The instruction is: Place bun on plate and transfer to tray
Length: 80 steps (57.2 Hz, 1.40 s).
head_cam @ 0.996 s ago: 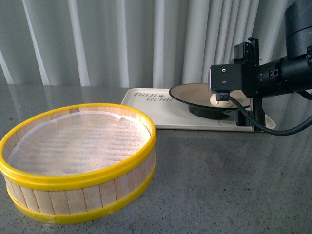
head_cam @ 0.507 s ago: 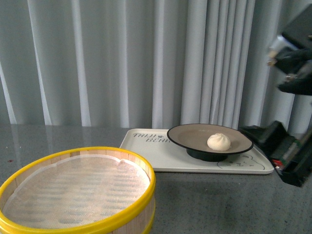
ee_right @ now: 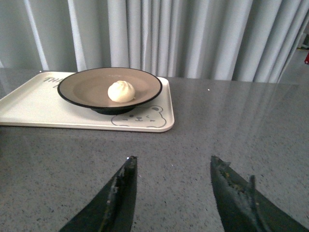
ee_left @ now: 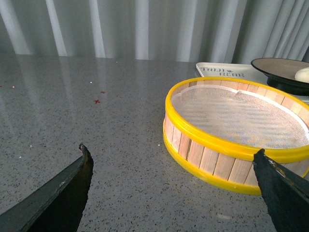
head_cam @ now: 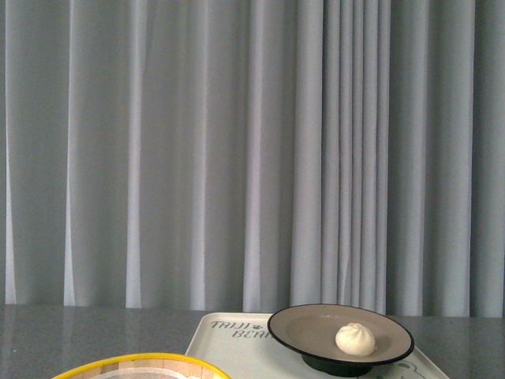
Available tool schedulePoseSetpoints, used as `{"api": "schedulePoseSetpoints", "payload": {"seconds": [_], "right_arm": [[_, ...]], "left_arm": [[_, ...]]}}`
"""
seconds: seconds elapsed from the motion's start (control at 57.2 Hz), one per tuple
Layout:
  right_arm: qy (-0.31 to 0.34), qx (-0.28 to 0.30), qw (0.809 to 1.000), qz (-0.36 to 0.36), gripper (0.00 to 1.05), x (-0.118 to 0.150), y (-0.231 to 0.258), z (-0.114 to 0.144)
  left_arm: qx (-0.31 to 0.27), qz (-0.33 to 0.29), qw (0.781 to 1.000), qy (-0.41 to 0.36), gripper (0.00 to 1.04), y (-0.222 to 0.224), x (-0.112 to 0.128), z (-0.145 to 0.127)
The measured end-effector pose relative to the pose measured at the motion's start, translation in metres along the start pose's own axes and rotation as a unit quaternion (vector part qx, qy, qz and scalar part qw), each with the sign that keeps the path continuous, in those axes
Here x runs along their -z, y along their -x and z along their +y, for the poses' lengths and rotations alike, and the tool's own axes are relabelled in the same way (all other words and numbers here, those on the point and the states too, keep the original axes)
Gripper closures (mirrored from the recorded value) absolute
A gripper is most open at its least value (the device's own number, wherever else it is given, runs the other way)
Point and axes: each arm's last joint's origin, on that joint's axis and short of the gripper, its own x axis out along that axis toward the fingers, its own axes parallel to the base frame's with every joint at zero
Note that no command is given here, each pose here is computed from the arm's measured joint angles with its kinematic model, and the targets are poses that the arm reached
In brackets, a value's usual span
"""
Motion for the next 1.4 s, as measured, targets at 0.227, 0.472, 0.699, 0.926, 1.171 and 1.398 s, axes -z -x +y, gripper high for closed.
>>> {"api": "schedulePoseSetpoints", "payload": {"seconds": [0.227, 0.472, 0.699, 0.926, 1.171, 1.398], "right_arm": [[-0.008, -0.001, 1.0, 0.001, 1.03, 0.014, 0.019, -0.012], [-0.01, 0.002, 1.0, -0.001, 1.03, 0.022, 0.034, -0.026], [-0.01, 0.0, 1.0, -0.004, 1.03, 0.031, 0.042, -0.026], [-0.01, 0.0, 1.0, -0.009, 1.03, 0.03, 0.049, -0.026], [-0.01, 0.0, 1.0, -0.009, 1.03, 0.03, 0.055, -0.026], [-0.01, 0.0, 1.0, -0.008, 1.03, 0.03, 0.058, -0.026]], "left_arm": [[0.0, 0.0, 1.0, 0.0, 0.07, 0.0, 0.0, 0.0], [0.0, 0.0, 1.0, 0.0, 0.07, 0.0, 0.0, 0.0], [0.0, 0.0, 1.0, 0.0, 0.07, 0.0, 0.0, 0.0], [0.0, 0.0, 1.0, 0.0, 0.07, 0.0, 0.0, 0.0], [0.0, 0.0, 1.0, 0.0, 0.07, 0.0, 0.0, 0.0], [0.0, 0.0, 1.0, 0.0, 0.07, 0.0, 0.0, 0.0]]}}
